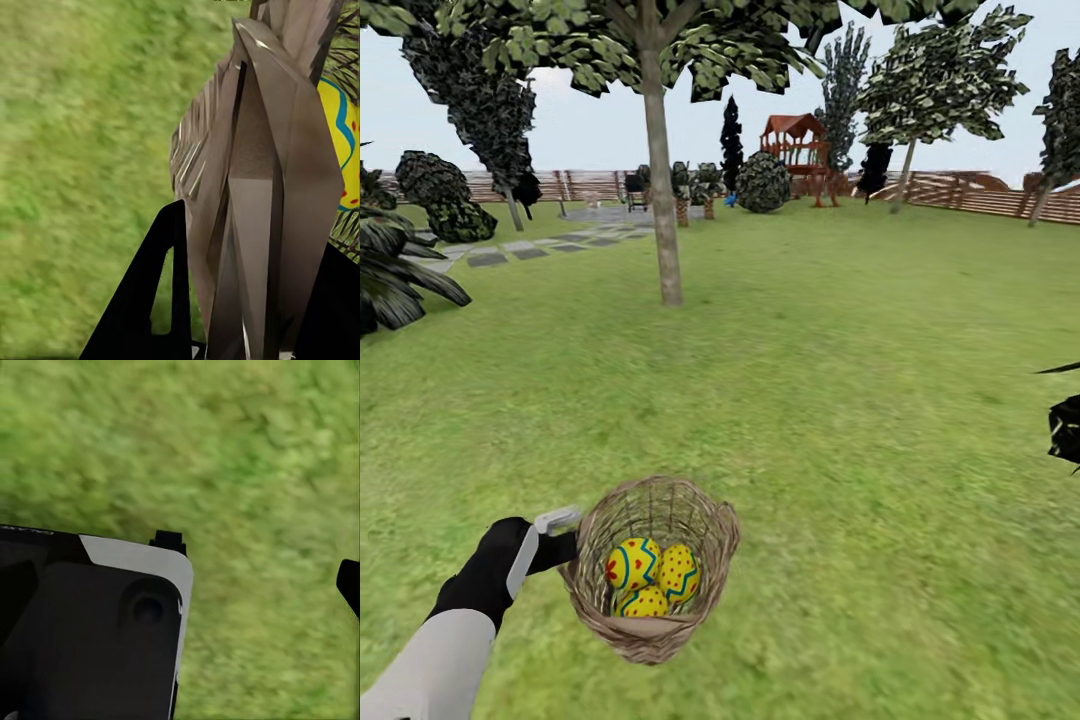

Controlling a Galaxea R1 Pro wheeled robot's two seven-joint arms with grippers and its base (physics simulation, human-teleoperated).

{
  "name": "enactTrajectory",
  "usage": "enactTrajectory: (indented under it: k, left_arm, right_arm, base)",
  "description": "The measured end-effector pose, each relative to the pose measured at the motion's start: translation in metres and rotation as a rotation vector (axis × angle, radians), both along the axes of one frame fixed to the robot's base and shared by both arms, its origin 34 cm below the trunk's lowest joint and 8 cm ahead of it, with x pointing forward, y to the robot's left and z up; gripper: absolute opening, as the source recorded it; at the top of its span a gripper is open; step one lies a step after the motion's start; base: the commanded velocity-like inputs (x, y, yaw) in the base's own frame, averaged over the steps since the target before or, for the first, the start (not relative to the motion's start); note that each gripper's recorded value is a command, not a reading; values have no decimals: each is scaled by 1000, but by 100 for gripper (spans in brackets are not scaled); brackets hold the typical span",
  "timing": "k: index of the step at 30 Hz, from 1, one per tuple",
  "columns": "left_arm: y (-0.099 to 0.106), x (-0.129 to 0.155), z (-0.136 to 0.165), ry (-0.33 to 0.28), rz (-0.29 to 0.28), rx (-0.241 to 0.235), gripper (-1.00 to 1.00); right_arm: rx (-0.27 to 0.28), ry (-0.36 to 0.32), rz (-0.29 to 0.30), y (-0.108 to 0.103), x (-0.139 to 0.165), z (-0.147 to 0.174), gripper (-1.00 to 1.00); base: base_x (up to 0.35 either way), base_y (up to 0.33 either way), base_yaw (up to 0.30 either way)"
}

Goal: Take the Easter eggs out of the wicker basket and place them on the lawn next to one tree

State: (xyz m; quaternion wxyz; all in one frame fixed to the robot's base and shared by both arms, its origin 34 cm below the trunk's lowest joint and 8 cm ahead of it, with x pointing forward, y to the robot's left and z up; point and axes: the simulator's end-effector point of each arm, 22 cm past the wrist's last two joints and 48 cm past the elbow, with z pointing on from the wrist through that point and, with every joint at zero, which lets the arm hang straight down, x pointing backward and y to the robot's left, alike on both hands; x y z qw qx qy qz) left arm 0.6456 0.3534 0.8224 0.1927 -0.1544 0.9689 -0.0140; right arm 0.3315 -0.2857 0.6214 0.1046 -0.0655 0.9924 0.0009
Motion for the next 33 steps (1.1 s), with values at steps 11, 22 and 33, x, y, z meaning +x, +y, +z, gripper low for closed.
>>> enactTrajectory:
  k: [11, 22, 33]
  left_arm:
    - [0, 0, -2, 3, -1, 2, -100]
    - [1, -1, -4, 8, -4, 10, -100]
    - [-5, 0, -4, 1, -3, -6, -100]
  right_arm:
    - [0, 5, 0, 0, -2, -1, 100]
    - [-3, 10, 0, -2, -4, -2, 100]
    - [-7, 21, 5, -6, -12, -3, 100]
  base:
    - [0, 0, 300]
    - [0, 0, 240]
    - [194, 0, 1]
